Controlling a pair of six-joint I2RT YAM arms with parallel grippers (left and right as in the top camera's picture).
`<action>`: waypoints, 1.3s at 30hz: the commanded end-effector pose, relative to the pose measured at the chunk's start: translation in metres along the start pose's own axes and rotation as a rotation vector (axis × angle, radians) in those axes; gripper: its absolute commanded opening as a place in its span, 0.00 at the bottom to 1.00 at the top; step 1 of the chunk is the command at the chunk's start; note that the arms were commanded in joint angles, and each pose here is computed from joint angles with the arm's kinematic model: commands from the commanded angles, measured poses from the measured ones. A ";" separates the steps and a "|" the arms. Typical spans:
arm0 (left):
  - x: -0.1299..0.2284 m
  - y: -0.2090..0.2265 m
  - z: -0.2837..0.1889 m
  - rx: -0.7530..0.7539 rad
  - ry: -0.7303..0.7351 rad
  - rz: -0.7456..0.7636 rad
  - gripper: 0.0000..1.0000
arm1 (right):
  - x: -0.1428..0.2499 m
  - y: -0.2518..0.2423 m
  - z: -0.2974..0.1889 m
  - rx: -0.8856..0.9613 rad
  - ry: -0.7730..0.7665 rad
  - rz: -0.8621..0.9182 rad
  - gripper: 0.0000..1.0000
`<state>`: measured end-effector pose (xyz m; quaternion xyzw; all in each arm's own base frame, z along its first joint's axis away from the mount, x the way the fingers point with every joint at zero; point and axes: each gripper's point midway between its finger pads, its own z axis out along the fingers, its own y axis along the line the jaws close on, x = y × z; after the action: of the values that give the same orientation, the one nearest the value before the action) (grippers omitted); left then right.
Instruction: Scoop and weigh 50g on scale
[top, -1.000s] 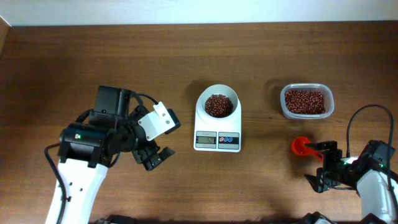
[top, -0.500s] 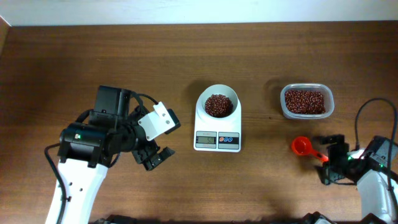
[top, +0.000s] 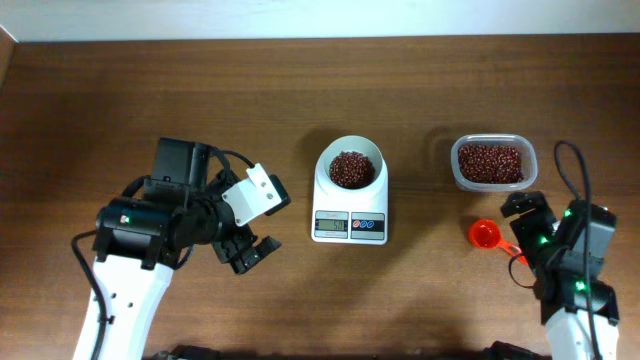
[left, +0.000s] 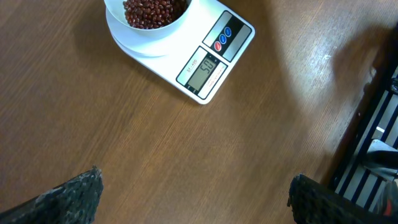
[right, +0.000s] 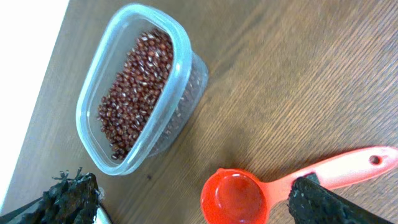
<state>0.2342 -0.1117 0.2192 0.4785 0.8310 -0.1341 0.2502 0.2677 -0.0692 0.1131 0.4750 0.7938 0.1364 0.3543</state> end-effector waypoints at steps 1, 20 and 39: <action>0.000 -0.002 0.000 0.005 -0.002 -0.010 0.99 | -0.005 0.007 -0.015 -0.001 -0.116 -0.077 0.99; 0.000 -0.002 0.000 0.005 -0.002 -0.010 0.99 | 0.004 0.041 -0.064 -0.281 -0.347 -0.249 0.99; 0.000 -0.002 0.000 0.005 -0.002 -0.010 0.99 | 0.008 0.050 -0.084 -0.543 -0.631 -0.382 0.99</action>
<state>0.2341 -0.1117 0.2190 0.4784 0.8311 -0.1342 0.2499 0.2391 -0.0279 0.2031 0.2383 0.6620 0.1242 0.6997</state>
